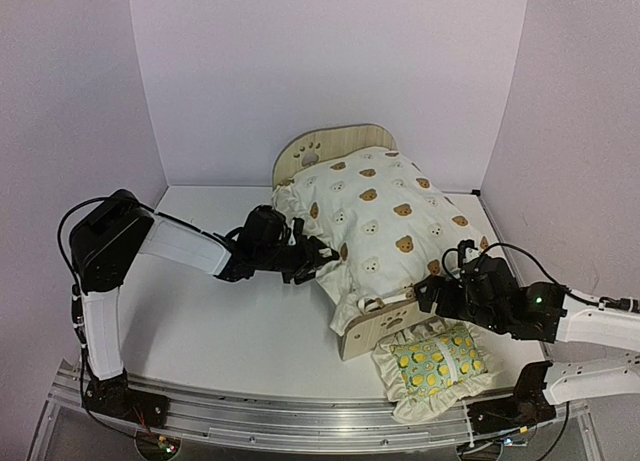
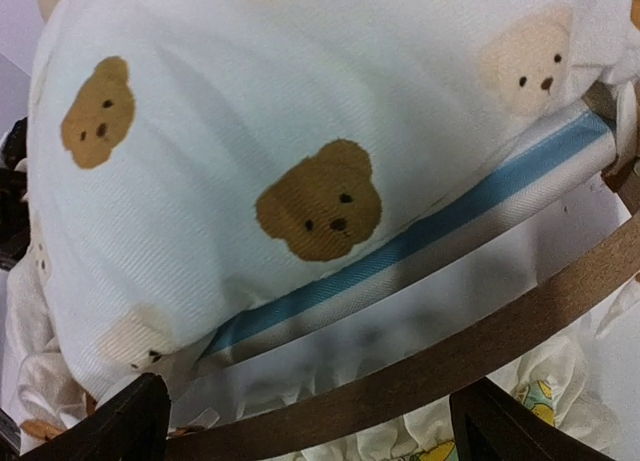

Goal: Set up the pet bed

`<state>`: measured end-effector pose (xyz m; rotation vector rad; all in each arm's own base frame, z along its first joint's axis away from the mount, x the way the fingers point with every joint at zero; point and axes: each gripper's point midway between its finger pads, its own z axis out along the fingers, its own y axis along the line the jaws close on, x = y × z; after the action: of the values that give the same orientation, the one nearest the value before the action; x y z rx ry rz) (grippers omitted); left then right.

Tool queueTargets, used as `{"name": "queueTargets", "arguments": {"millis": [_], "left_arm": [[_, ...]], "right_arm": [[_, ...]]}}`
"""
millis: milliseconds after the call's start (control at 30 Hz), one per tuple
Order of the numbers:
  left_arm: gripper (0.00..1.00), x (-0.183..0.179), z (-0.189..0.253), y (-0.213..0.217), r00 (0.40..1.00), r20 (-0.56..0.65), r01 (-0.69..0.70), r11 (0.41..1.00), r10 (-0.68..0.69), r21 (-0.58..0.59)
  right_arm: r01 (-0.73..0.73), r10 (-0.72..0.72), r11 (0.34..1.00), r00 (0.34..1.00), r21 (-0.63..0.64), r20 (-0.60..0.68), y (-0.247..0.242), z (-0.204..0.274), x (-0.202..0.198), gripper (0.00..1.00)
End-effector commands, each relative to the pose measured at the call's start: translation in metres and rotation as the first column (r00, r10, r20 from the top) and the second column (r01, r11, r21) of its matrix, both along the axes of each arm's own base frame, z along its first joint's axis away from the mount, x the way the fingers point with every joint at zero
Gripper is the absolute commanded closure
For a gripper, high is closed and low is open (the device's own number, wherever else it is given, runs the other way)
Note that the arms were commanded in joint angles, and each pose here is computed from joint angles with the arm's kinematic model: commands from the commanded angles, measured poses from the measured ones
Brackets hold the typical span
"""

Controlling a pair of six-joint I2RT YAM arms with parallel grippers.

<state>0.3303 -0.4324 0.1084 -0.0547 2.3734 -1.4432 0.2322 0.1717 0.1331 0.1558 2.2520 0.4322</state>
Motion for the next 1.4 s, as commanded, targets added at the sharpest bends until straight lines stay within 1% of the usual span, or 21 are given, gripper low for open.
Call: {"name": "queueTargets", "arguments": {"millis": [0,67,200,467,667,1000,1233,1367], "left_arm": [[1.00,-0.008,0.141,0.002,0.743,0.666,-0.034,0.998,0.064,-0.057],[1.00,-0.016,0.135,0.007,0.758,0.648,-0.052,0.997,0.075,-0.054],[1.00,-0.031,0.126,0.016,0.765,0.638,-0.083,0.996,0.088,-0.037],[1.00,-0.047,0.112,0.041,0.787,0.608,-0.133,0.991,0.107,-0.003],[1.00,-0.051,0.102,0.061,0.790,0.601,-0.175,0.984,0.123,0.029],[1.00,-0.054,0.070,0.073,0.814,0.569,-0.199,0.976,0.115,0.088],[1.00,-0.051,0.049,0.075,0.818,0.567,-0.214,0.967,0.099,0.140],[1.00,-0.049,0.044,0.074,0.813,0.575,-0.215,0.963,0.086,0.160]], "right_arm": [[0.019,-0.019,1.000,0.999,0.018,-0.046,0.001,-0.018,-0.002,0.02],[0.022,-0.022,1.000,0.998,-0.001,-0.053,-0.001,-0.025,-0.002,0.02],[-0.017,0.016,0.999,1.000,-0.040,-0.021,0.006,-0.024,0.006,0.02],[-0.127,0.129,0.989,0.991,-0.078,0.022,0.048,0.002,0.030,0.02],[-0.174,0.178,0.977,0.984,-0.123,0.025,0.073,0.008,0.048,0.02],[-0.240,0.254,0.951,0.966,-0.193,0.052,0.106,0.021,0.073,0.03],[-0.245,0.262,0.941,0.964,-0.234,0.043,0.113,0.013,0.082,0.03],[-0.247,0.265,0.938,0.963,-0.244,0.040,0.117,0.011,0.086,0.03]]}}
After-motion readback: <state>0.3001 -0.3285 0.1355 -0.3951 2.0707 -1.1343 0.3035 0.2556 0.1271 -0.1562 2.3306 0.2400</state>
